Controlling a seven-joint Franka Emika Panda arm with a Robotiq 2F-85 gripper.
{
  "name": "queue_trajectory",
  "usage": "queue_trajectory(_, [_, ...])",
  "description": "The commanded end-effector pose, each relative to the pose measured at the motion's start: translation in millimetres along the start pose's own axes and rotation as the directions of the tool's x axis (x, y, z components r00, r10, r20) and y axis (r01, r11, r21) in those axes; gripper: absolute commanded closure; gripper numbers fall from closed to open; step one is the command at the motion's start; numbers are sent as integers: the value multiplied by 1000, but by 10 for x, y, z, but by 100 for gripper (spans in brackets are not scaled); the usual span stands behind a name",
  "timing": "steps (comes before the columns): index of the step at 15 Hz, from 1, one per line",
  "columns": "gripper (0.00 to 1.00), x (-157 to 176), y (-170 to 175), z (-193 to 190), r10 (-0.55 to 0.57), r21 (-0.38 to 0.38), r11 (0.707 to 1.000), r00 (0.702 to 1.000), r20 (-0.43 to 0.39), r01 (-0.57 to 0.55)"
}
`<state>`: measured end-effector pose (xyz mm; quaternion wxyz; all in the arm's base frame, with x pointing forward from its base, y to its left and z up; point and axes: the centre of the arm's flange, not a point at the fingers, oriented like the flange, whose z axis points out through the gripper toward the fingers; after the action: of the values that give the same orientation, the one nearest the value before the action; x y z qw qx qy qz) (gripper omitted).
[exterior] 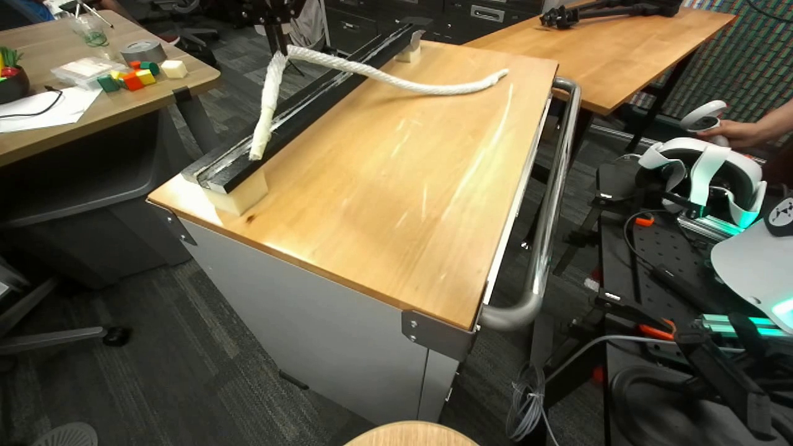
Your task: Put the rope along the center of the black object
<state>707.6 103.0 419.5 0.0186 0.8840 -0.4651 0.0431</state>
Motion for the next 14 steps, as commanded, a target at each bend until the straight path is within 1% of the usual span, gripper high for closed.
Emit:
queue_trajectory(1, [98,58,-154,-138,23,25,999,1000,20,-23])
queue_trajectory(5, [98,64,-196,-124,30,27,999,1000,7,-31])
queue_trajectory(10, [98,2,-284,8,22,12,1000,1000,-15,-22])
queue_trajectory(14, [98,0,-344,21,33,25,999,999,-8,-33])
